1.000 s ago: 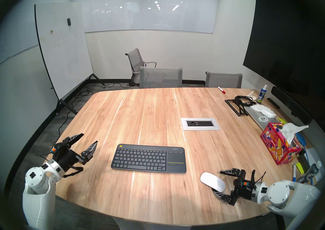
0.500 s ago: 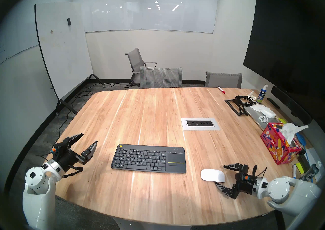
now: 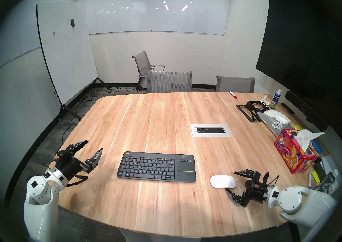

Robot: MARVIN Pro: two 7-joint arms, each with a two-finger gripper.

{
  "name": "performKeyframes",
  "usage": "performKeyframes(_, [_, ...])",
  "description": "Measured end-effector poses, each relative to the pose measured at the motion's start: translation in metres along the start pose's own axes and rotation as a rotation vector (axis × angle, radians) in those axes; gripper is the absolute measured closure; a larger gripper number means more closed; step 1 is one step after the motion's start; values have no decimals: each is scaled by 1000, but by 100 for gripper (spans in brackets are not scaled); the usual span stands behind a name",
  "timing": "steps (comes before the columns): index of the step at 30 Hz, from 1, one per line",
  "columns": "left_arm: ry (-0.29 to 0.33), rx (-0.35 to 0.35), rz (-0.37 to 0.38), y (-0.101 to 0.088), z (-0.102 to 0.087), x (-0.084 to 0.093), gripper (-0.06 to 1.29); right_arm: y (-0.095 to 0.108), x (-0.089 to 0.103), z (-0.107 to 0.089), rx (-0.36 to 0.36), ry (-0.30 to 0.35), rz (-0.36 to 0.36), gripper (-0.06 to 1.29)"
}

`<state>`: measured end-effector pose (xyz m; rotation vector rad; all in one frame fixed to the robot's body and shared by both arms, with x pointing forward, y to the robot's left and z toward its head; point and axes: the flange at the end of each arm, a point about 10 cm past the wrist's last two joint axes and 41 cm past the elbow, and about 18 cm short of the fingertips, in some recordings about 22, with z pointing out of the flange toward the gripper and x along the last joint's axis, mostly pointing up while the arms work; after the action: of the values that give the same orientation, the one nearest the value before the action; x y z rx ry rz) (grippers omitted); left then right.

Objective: Put the mouse beside the keyboard

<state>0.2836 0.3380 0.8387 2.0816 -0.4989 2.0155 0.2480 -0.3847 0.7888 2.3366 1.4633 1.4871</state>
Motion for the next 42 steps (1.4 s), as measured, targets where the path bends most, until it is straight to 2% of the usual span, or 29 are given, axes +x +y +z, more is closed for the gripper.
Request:
performKeyframes(23, [0,0,0,0,0,0,-2,3,5,12,-93,-3,1,1])
performKeyframes(42, [0,0,0,0,0,0,-2,-5,16,28,-182,2,22,2])
